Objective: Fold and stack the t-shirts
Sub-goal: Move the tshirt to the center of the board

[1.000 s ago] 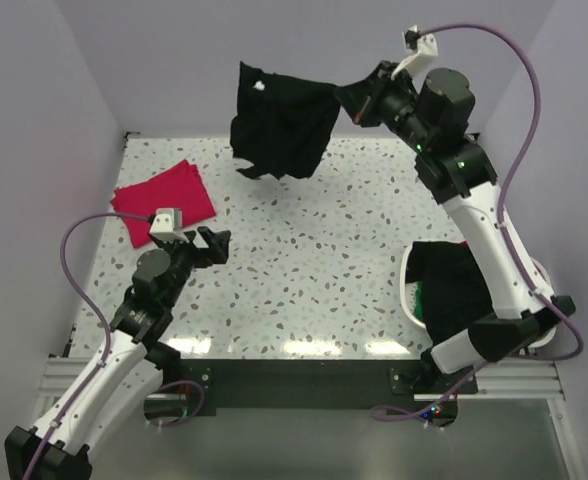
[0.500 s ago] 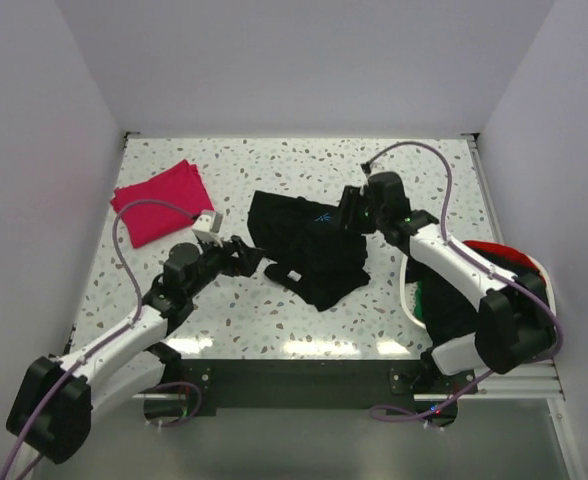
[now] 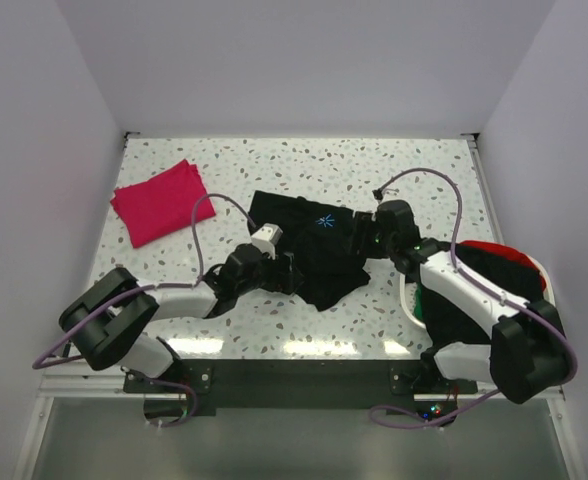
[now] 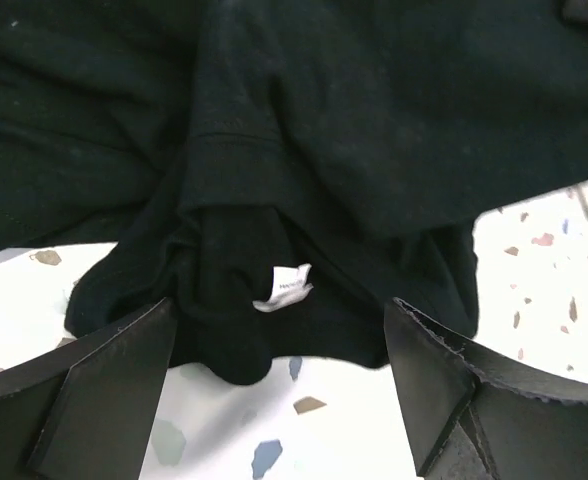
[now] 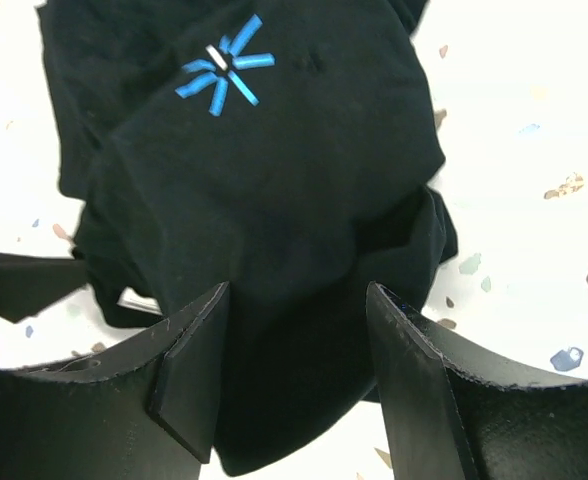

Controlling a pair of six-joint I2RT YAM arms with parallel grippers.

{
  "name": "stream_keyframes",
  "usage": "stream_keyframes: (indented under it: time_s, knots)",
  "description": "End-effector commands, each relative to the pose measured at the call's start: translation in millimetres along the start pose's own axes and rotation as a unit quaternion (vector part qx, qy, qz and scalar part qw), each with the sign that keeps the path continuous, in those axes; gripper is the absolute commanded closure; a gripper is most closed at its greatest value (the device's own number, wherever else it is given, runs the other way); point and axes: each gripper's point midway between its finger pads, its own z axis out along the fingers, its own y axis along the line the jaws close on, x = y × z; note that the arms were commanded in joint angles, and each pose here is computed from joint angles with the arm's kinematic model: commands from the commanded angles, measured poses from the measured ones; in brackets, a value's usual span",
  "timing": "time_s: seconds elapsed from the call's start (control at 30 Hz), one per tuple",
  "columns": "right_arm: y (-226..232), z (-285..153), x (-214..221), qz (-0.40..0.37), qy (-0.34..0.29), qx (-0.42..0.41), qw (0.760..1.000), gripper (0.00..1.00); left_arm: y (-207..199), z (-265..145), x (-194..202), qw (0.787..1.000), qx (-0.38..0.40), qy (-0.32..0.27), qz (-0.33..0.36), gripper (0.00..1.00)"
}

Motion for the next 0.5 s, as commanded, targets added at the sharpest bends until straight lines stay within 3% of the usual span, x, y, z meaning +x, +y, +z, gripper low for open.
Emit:
stream_keyframes:
  time_s: [0.0,0.23,0.37,0.47]
  knots:
    - [-3,9,-1,-0.011,-0.013,0.001,1.0,0.4,-1,9,-30,0.998,-0.037,-0.052,-0.004,0.11]
    - [-4,32,12,-0.016,0.016,-0.002,1.0,0.4,29,11,-28,0.99,-0.131,-0.042,0.02,0.09]
    - [-6,42,19,-0.017,0.033,0.0,0.999,0.4,22,28,-28,0.993,-0.113,-0.033,0.022,0.09]
    - [-5,47,22,-0.018,0.038,-0.005,0.999,0.41,16,41,-24,0.995,-0.095,-0.024,0.027,0.21]
